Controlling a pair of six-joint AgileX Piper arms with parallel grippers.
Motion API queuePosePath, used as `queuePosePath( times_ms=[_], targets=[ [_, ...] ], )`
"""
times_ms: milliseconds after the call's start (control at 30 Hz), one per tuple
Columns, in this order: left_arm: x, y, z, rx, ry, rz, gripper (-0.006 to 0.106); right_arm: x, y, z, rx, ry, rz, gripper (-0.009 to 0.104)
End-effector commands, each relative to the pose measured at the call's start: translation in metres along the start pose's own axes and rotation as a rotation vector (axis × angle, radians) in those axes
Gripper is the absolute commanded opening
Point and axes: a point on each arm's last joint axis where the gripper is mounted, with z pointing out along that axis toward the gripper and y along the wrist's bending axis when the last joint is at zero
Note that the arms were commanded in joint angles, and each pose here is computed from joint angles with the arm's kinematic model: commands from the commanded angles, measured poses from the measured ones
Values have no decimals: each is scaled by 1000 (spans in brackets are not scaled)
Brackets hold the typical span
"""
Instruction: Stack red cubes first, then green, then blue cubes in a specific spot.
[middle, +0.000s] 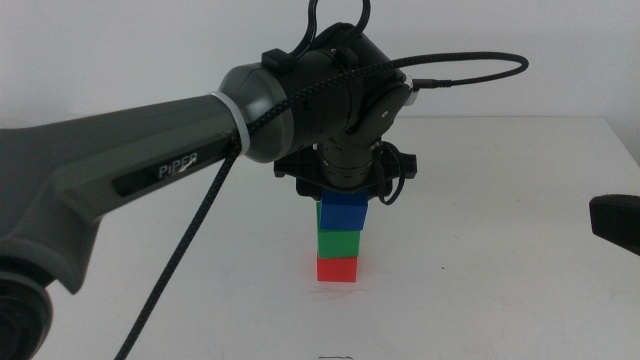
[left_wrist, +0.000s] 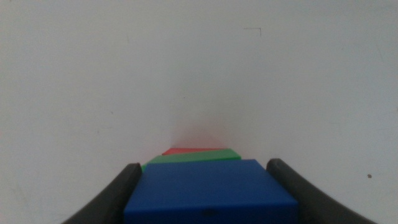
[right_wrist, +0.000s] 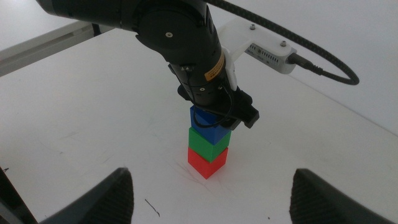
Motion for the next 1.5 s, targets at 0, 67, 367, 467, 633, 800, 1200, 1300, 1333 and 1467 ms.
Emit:
queuePosePath(
  times_ms=[0, 67, 367, 467, 633, 800, 1200, 1300, 1333, 1467],
  targets=[
    [-11, 2, -28, 52, -76, -27, 13, -11, -2, -4, 26, -88, -12, 64],
    [-11, 2, -28, 51, -76, -27, 13, -11, -2, -4, 26, -88, -12, 64],
    [-10, 5, -28, 14, -75, -15, 42, -11, -2, -4, 26, -88, -12, 64],
    [-11, 5, -28, 10, -80, -12, 61, -11, -2, -4, 26, -88, -12, 64],
    [-11, 6, -28, 5, -85, -3, 76, -11, -2, -4, 26, -88, -12, 64],
    [-12, 6, -29, 6, -94, 12, 81, -11, -2, -4, 26, -88, -12, 64],
    [-22, 13, -74, 97, -225, 156, 92, -11, -2, -4, 26, -88, -12, 64],
    [-25, 21, -104, 134, -299, 184, 92, -11, -2, -4, 26, -88, -12, 64],
    [-26, 25, -114, 138, -322, 192, 92, -11, -2, -4, 26, -88, -12, 64],
    [-26, 40, -148, 145, -407, 234, 92, -11, -2, -4, 26, -88, -12, 64]
  ],
)
